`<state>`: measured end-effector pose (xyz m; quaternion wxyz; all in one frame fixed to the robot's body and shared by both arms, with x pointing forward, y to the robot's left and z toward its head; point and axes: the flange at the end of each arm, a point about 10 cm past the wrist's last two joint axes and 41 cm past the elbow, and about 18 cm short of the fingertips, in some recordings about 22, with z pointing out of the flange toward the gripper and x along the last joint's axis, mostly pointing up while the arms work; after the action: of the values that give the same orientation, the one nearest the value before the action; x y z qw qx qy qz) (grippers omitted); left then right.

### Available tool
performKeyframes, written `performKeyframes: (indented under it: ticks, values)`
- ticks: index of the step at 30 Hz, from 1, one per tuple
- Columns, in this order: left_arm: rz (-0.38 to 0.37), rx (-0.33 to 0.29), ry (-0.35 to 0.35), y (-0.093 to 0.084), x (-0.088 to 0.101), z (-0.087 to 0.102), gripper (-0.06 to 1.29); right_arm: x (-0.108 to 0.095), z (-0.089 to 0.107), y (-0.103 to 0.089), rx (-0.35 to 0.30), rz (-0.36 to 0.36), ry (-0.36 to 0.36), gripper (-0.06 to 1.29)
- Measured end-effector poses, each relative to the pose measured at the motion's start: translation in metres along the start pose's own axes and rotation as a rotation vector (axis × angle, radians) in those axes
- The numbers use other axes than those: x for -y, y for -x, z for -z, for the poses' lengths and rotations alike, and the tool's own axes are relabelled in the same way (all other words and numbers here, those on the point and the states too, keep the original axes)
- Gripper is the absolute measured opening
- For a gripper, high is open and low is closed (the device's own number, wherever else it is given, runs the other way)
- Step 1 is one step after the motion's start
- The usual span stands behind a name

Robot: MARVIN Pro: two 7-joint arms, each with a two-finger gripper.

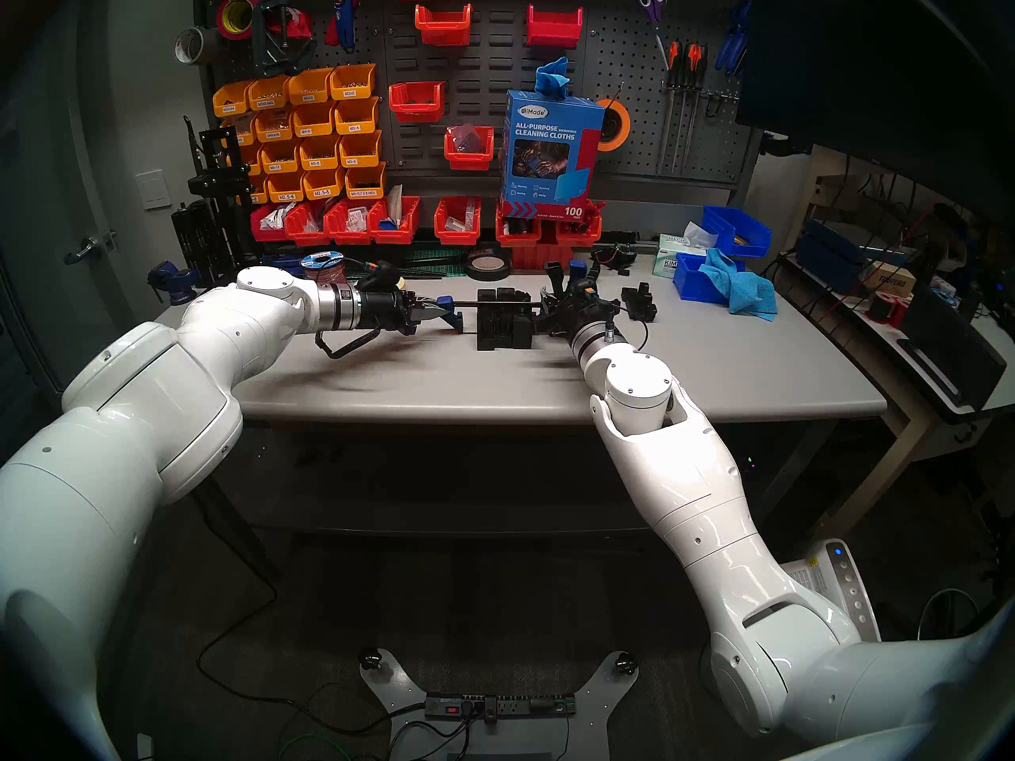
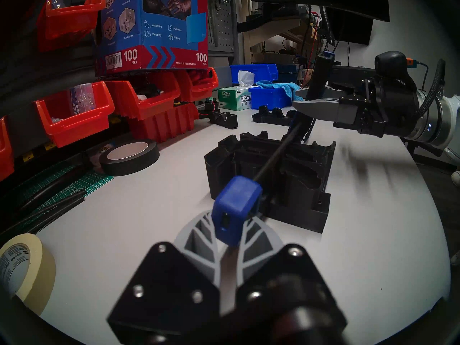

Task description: Clamp the two 3D printed pieces together with the clamp

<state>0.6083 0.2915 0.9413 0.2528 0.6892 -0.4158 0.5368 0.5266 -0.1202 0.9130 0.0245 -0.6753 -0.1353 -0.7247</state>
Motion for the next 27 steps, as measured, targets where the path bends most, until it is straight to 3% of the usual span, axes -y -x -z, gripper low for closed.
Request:
performKeyframes:
  ticks: [27]
  values:
    - [-0.019,0.0,-0.006,0.0026,0.0017,0.0046,0.05,0.0079,-0.0011,-0.0027,-0.006,-0.002,-0.007,0.52]
